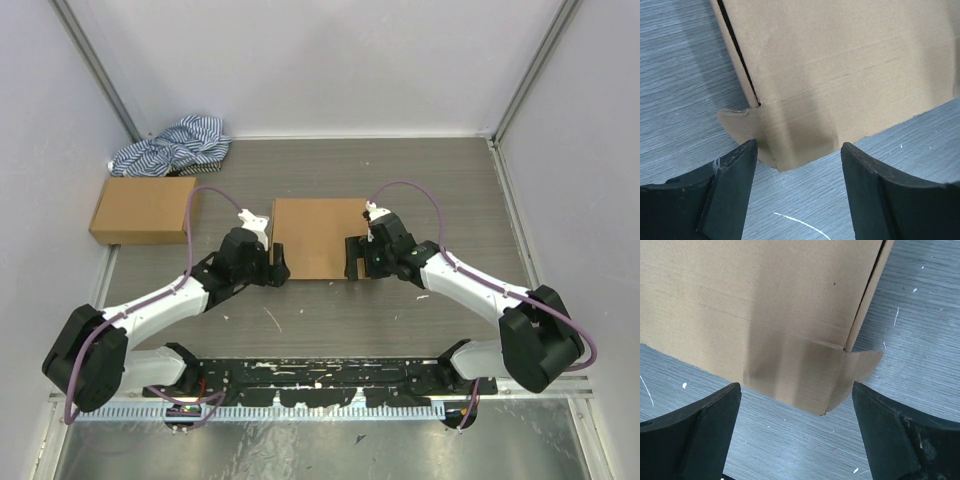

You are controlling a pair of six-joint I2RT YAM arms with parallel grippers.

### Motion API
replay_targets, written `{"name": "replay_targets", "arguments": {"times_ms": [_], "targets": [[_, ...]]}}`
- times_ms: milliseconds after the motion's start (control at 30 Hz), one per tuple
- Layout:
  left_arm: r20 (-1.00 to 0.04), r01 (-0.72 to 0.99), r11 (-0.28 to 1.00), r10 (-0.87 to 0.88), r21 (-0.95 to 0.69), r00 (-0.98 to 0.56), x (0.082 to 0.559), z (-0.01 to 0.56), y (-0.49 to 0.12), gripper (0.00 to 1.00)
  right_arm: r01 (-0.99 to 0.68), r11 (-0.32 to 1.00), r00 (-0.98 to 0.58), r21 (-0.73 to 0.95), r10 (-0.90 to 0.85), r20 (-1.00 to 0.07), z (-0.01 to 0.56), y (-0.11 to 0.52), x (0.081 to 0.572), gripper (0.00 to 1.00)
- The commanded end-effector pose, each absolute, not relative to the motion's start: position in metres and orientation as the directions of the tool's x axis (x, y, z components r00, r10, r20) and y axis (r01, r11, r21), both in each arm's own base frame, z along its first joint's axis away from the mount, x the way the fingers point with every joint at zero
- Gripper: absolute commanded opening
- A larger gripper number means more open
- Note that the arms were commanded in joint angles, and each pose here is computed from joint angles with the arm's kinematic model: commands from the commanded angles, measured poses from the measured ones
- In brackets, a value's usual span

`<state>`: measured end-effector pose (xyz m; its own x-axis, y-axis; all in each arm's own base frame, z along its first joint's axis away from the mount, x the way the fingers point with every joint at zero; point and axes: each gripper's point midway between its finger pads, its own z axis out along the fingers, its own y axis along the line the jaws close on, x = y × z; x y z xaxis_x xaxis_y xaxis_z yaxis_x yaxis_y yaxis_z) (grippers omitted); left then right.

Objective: Fold the paper box

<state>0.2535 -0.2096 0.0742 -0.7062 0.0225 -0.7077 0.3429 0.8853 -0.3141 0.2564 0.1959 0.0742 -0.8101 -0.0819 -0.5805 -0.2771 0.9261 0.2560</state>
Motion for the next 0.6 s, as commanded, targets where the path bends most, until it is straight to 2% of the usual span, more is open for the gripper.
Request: {"name": "replay_targets", "arguments": {"times_ms": [0,567], "targets": [[-0.739,0.341,0.892,0.011,-0.298,-0.674,0.268,0.081,-0.214,0.75,-0.286,0.920,-0.779,0.268,-0.060,-0.624,0.087,0.203,0.268,0.97],[-0.675,0.369,0.851,0.023,-0.374,-0.737,0.251,0.088,-0.226,0.69,-0.342,0.872,-0.789,0.351,-0.064,-0.611,0.100,0.217,0.254,0.91]]}}
